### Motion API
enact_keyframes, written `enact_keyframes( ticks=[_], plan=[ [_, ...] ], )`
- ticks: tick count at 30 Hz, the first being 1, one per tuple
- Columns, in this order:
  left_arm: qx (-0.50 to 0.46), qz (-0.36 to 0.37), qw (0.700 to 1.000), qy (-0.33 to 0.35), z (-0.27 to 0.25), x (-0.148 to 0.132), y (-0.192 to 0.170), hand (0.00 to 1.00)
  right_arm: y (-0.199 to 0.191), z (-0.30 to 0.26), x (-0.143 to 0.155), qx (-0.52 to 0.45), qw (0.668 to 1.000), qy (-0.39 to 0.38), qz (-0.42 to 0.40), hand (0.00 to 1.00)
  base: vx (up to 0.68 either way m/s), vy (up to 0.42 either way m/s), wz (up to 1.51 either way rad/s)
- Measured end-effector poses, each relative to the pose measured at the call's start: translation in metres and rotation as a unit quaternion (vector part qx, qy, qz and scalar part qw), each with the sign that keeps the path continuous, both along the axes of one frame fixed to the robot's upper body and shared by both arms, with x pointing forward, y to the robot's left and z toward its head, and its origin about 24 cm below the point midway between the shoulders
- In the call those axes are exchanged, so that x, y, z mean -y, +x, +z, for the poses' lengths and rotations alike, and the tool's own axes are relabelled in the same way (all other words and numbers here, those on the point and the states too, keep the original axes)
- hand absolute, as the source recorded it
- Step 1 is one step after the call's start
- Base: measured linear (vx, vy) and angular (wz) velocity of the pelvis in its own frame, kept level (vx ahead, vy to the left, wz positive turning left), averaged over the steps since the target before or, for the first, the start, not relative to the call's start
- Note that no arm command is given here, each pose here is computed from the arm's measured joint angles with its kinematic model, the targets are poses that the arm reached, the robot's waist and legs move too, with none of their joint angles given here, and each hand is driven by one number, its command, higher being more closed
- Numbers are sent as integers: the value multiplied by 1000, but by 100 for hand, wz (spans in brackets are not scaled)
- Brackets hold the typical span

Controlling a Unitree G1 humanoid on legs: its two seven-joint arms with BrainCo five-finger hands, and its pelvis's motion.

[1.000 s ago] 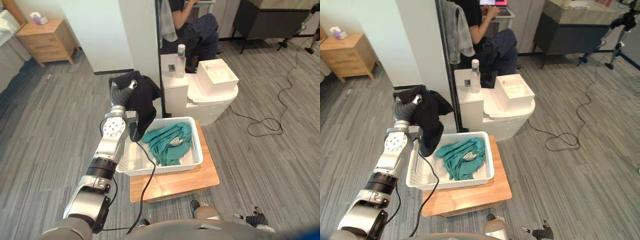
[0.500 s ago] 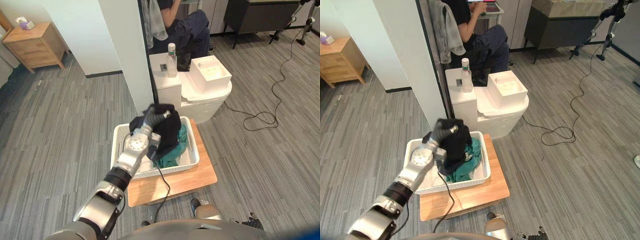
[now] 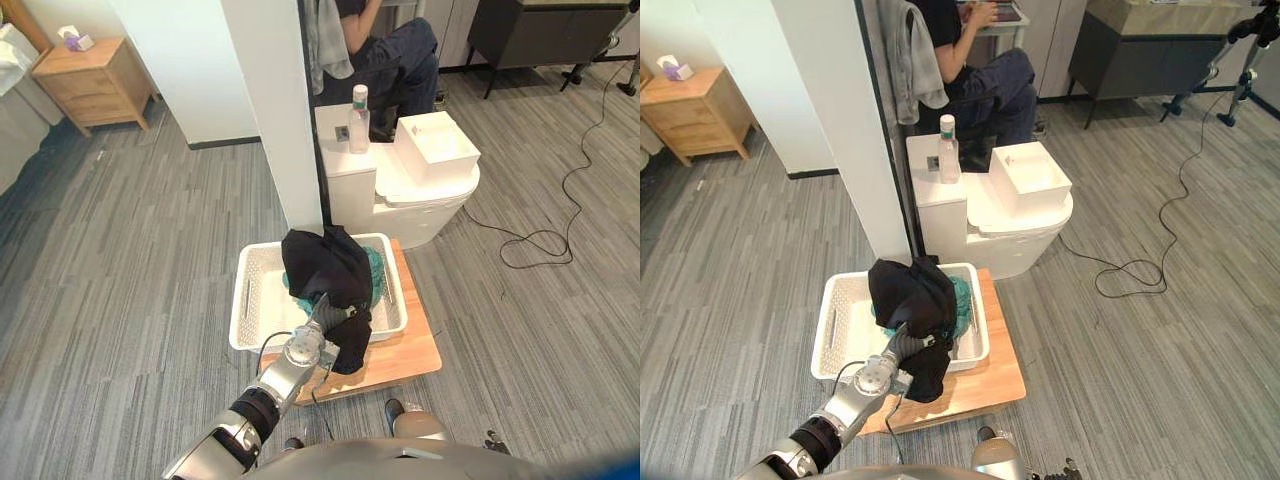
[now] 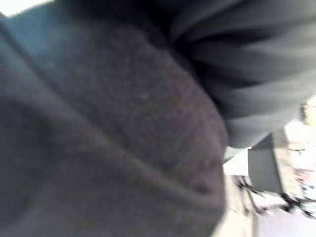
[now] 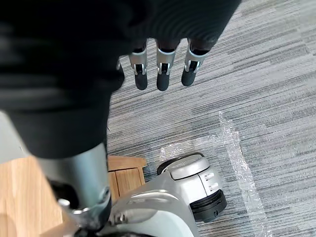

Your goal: Tidy the bed and pick cloth on bed and put in laundry

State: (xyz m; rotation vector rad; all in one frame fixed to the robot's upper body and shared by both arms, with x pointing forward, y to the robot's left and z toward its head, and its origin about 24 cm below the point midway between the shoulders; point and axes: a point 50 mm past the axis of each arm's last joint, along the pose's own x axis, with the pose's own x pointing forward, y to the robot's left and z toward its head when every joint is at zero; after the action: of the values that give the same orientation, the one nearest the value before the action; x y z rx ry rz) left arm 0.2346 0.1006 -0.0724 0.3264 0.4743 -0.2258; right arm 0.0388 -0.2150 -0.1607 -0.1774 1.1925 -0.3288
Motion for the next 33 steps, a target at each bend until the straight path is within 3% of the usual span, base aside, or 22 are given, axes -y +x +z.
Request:
enact_keyframes(
  ticks=[10, 11, 14, 19, 27, 33],
  plan=[
    [39, 141, 985, 95, 6, -48, 23, 100, 1, -1, -4, -3, 1000, 4, 16, 0, 1, -1, 1],
    [41, 153, 982, 100, 9, -53, 26, 0, 1, -1, -5, -3, 1000, 4, 19, 0, 0, 0, 0],
    [48, 184, 975, 115, 15, -72, 33, 0, 2, -1, -5, -2, 1000, 5, 22, 0, 0, 0, 0],
    [22, 183, 975, 126, 12, -81, 34, 0, 2, -1, -4, -5, 1000, 4, 28, 0, 0, 0, 0],
    [1, 172, 983, 64, 9, -71, 33, 0, 5, 0, -3, 4, 999, 8, 36, 0, 0, 0, 0],
    [38, 162, 986, 17, 16, -57, 33, 0, 6, 1, -3, 12, 999, 13, 39, 0, -5, -2, 2]
  ],
)
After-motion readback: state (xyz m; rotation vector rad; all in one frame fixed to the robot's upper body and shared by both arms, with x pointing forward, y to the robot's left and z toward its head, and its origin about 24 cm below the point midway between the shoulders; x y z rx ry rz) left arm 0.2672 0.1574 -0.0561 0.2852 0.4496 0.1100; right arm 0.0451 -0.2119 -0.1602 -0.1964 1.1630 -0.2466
